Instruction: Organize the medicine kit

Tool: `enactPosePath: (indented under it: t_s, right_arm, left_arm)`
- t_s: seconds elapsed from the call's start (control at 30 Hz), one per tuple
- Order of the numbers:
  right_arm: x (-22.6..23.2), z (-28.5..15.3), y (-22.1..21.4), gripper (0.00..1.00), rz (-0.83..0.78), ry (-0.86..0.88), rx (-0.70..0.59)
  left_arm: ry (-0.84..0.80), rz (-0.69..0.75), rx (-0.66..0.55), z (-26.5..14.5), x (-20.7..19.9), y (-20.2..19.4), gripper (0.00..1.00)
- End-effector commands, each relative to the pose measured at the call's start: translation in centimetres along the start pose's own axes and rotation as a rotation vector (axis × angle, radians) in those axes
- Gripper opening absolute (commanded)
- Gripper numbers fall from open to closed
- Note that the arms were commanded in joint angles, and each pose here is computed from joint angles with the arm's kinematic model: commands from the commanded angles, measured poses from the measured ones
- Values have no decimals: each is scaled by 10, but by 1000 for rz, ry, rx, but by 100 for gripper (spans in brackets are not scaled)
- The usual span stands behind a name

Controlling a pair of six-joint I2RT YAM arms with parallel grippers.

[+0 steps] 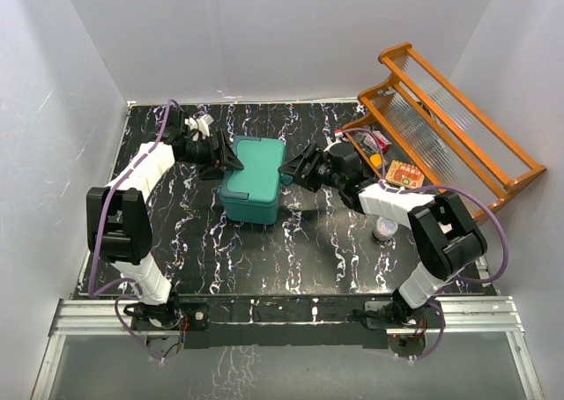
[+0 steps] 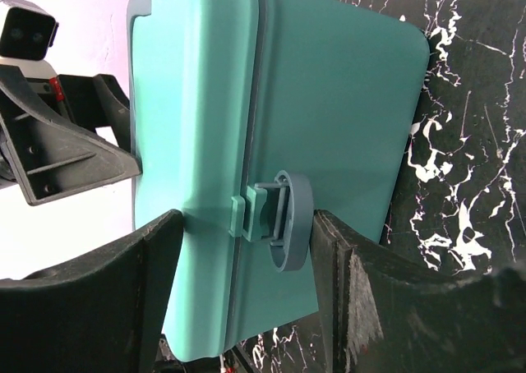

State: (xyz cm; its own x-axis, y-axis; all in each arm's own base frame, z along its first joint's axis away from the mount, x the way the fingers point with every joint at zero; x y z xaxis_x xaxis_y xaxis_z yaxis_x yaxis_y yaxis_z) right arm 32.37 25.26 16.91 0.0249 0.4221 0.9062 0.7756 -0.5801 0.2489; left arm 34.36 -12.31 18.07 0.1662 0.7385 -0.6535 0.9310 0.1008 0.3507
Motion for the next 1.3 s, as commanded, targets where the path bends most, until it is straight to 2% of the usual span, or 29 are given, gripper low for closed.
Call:
enactPosePath:
  t_s: [0.0,0.23,0.53,0.87,1.27]
  right_arm:
    - [24,-5,15,59,-57,13,-53]
    - [29,-4,13,47,-72,-19,-38]
    - [43,-4,8,55,-125,-12,-35]
    - [43,-5,6,42,-140,-127,-65]
    - [53,-5,4,26,-145,-108,-50]
  left_arm:
    - [36,-7,51,3,5,-11,74]
    - [35,-8,54,3,6,-13,74]
    - [35,-11,55,3,6,-13,74]
    - [36,-19,58,3,6,-15,74]
    - [38,-21,60,3,7,-16,74]
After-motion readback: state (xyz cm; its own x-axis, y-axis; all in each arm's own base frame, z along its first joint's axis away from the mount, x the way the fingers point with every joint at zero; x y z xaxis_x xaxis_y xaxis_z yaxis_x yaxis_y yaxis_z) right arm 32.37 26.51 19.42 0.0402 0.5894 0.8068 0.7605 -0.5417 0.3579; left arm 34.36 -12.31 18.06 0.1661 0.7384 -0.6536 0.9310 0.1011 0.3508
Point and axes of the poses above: each gripper's point midway between its finger pads, its own z axis out along the fingers, its own x axis along the line the jaws close on, y = z × x, the point moved 6 cm from there along -z, back along the fingers, and after that the axes turned 7 degrees about z, right-handed, at the moved point
